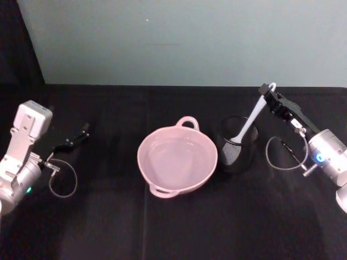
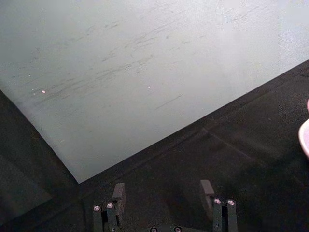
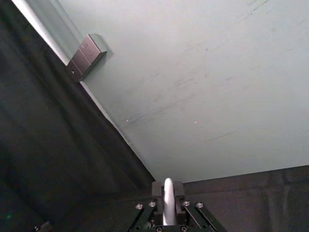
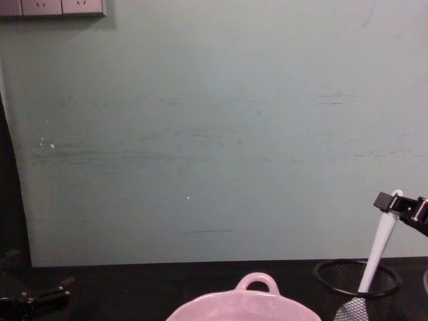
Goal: Use the one hand to pick up the spoon and stir the clear water in the bowl.
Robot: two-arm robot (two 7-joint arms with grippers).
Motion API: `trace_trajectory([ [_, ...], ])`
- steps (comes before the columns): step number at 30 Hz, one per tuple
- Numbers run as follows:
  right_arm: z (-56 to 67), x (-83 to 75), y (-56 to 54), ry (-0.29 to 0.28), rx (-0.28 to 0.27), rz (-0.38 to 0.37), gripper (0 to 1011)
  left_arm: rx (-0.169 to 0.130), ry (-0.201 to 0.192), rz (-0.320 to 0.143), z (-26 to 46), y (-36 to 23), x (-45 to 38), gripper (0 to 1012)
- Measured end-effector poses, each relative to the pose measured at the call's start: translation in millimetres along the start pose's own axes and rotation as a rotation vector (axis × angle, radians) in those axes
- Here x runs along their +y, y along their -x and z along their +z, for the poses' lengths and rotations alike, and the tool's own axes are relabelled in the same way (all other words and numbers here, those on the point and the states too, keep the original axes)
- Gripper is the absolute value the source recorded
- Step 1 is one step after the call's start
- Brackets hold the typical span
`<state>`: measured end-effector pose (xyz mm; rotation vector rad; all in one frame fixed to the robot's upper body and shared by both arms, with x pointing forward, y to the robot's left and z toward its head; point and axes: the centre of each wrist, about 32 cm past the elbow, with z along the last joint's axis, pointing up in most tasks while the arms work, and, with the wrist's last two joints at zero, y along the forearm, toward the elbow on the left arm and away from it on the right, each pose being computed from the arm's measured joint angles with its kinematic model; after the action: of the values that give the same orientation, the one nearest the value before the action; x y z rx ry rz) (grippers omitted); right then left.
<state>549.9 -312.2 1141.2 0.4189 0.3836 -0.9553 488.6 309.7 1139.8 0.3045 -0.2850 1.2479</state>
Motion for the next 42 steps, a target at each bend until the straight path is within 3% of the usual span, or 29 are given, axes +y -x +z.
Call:
trace_trajectory([
  [6, -1.7, -2.3, -1.3, 0.001, -0.003, -0.020, 333, 0.000, 0.000, 0.000, 0.0, 0.0, 0.0, 1011],
  [13, -4.5, -4.5, -2.8, 0.014, 0.001, -0.031, 508, 0.000, 0.000, 0.000, 0.0, 0.0, 0.0, 1011],
  [17, -6.2, -6.8, -1.8, 0.021, 0.003, -0.031, 681, 0.000, 0.000, 0.000, 0.0, 0.0, 0.0, 1011],
  [28, -3.2, -26.4, 14.2, 0.038, -0.015, -0.022, 982, 0.000, 0.000, 0.000, 0.0, 0.0, 0.0, 1011],
  [34, 5.5, -44.8, 23.3, 0.080, -0.052, -0.070, 1003, 0.000, 0.000, 0.000, 0.0, 0.0, 0.0, 1011],
  [42, 20.5, -69.1, 15.6, 0.126, -0.074, -0.186, 1002, 0.000, 0.000, 0.000, 0.0, 0.0, 0.0, 1011],
])
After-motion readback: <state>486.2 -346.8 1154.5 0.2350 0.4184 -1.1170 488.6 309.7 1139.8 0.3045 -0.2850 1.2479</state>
